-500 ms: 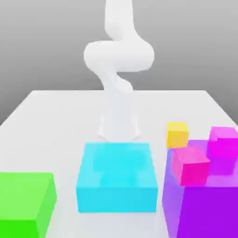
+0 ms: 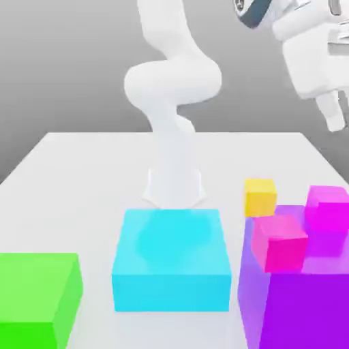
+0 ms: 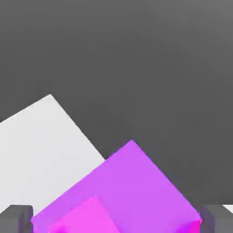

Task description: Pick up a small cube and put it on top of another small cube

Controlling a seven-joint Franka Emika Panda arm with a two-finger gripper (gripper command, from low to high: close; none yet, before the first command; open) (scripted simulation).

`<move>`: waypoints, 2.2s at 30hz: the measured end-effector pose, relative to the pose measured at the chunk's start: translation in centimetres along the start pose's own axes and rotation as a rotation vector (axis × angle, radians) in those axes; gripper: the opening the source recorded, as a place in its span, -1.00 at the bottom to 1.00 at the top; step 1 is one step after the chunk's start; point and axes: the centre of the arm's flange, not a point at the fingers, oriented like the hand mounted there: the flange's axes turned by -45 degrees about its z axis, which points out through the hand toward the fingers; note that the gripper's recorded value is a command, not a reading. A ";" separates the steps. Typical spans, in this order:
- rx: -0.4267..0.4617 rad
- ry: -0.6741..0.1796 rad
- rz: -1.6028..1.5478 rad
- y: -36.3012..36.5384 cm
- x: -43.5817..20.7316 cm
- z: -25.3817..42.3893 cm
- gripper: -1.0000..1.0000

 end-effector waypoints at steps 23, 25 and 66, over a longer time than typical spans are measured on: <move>0.268 -0.339 -0.746 -19.3 -16.2 21.8 -1.00; 0.268 -0.340 -0.745 -19.3 -16.2 21.8 -1.00; 0.355 -0.339 -0.389 7.8 -1.0 0.3 -1.00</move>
